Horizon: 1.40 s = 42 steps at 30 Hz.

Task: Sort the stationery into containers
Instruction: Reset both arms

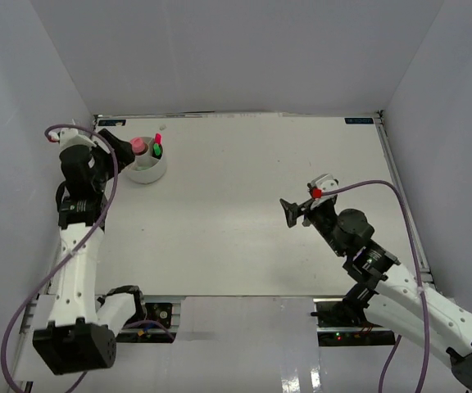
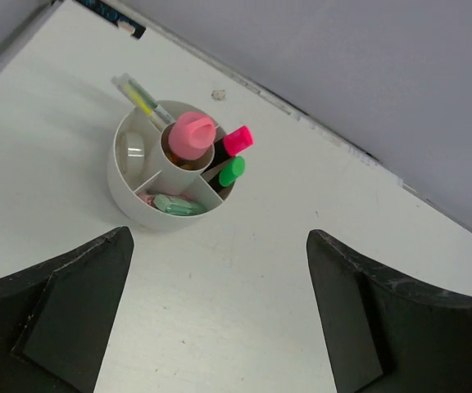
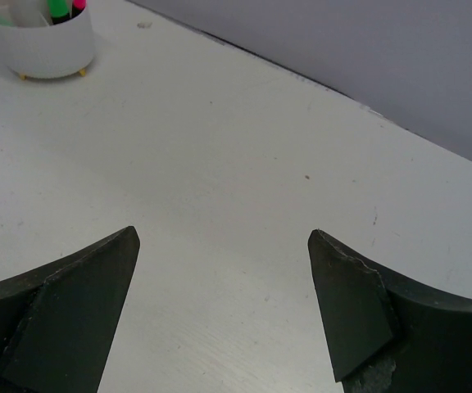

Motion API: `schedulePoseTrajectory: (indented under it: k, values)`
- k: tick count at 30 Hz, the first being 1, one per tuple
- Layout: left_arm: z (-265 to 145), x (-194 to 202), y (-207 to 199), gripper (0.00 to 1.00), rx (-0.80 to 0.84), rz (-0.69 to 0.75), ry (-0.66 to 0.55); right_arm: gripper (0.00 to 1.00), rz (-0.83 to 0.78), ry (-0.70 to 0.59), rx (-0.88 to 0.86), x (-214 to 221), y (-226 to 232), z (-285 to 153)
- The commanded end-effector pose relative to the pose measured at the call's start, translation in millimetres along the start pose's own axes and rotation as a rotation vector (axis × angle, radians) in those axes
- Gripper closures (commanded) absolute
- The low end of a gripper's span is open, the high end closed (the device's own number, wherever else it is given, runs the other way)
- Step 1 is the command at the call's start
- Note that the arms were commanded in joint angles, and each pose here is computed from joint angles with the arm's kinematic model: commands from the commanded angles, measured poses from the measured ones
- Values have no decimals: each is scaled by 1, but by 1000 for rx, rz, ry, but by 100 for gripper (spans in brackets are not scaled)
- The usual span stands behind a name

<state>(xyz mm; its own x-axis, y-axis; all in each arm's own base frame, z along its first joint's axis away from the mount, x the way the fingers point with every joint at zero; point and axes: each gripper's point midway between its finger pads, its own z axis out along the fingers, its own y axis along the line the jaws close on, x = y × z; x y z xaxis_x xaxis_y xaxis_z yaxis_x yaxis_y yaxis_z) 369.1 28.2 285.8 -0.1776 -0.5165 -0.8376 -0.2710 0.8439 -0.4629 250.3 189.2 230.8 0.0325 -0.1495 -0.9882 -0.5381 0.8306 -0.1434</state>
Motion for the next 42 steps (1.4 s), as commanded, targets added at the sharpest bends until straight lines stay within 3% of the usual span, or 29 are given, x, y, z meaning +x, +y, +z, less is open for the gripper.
schedulePoseTrajectory:
  k: [1,7,13,21,29,38,42]
  values:
    - [-55,-4,-10,2,96,133,-16,10,77,-74,107,-39,-25,-18]
    - [-119,11,-32,2,268,207,-36,10,119,-90,121,-58,-35,-51]
    - [-154,35,-39,2,333,279,21,10,136,-101,146,-67,-48,-86]
    - [-194,43,-41,2,432,307,-25,10,151,-202,219,-69,-67,-121]
    - [-197,36,-23,2,352,273,-94,10,157,-206,213,-58,-64,-119]
    - [-187,38,-22,2,331,265,-85,10,162,-211,216,-53,-64,-120]
    - [-180,53,-30,2,375,181,-44,10,160,-207,225,-52,-66,-119]
